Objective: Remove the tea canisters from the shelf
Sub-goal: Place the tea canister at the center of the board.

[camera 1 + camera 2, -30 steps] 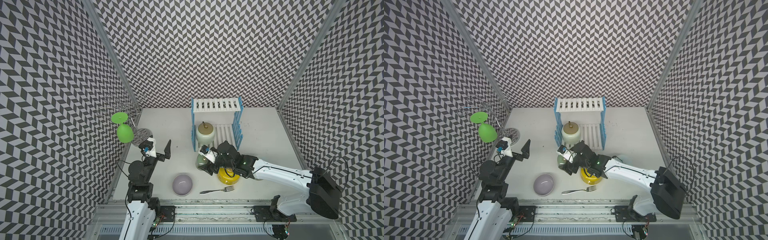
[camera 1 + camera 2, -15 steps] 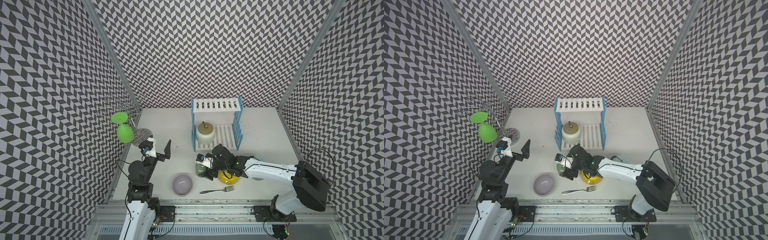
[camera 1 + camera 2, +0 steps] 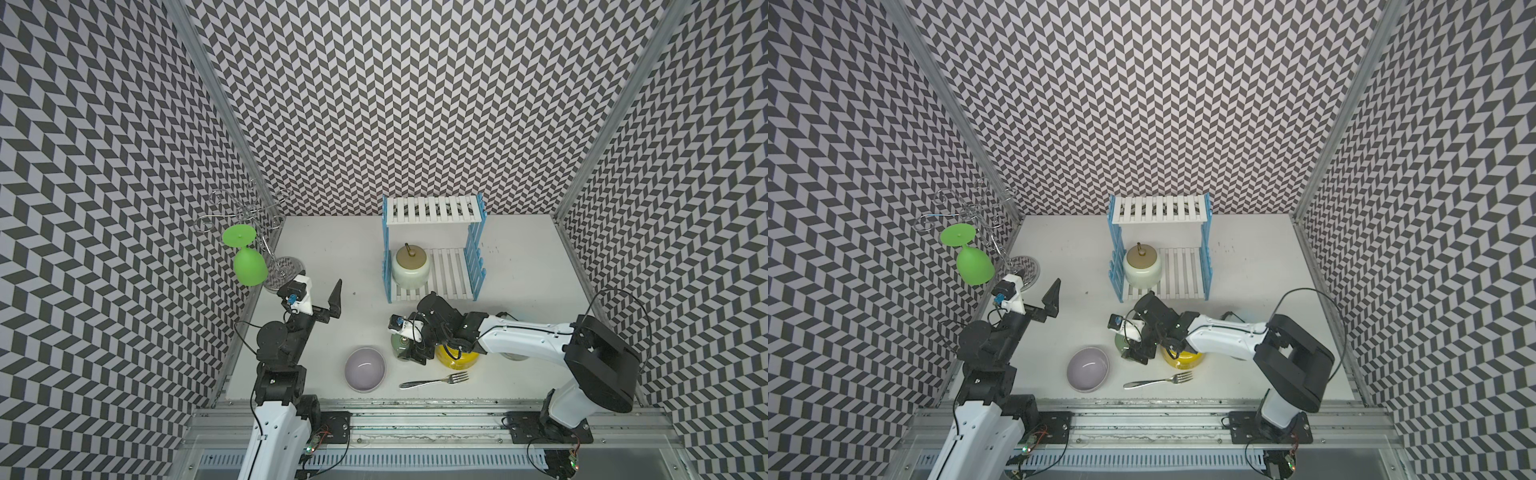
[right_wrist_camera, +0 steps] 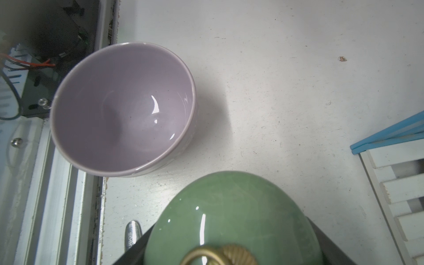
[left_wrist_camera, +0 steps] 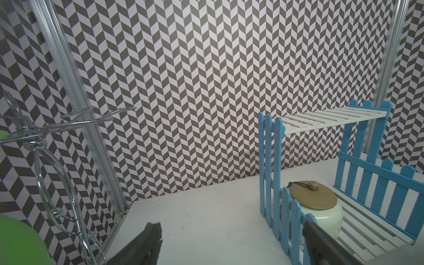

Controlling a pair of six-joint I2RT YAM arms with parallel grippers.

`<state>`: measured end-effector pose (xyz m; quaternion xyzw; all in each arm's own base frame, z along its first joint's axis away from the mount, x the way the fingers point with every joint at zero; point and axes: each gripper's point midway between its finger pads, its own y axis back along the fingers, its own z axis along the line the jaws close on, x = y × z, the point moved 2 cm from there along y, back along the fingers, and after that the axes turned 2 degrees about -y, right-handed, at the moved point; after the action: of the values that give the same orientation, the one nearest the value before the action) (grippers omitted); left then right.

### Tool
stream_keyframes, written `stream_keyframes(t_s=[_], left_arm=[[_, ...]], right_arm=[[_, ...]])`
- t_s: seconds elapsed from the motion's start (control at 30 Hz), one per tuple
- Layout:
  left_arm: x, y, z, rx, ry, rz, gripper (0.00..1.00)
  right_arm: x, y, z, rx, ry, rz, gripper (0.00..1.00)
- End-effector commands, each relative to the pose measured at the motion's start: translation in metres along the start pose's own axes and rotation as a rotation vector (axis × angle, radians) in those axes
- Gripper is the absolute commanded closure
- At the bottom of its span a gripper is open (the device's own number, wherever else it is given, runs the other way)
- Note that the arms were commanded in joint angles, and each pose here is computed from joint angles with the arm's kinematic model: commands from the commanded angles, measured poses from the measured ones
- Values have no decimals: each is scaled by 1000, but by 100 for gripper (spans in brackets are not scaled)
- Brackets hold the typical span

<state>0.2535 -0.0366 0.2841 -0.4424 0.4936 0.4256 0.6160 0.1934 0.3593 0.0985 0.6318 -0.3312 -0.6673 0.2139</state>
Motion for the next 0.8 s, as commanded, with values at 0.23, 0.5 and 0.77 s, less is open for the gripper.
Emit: stream_keyframes(t_s=[0.23, 0.5, 0.77], left_arm=[[-12, 2, 1, -7, -20, -39, 0], [-13, 2, 2, -10, -19, -46, 0], [-14, 2, 1, -2, -19, -49, 0]], right_arm=[[-34, -1, -12, 57, 40, -115, 42], [-37, 3, -13, 76, 41, -127, 0], [-57, 23, -7, 56, 54, -181, 0]])
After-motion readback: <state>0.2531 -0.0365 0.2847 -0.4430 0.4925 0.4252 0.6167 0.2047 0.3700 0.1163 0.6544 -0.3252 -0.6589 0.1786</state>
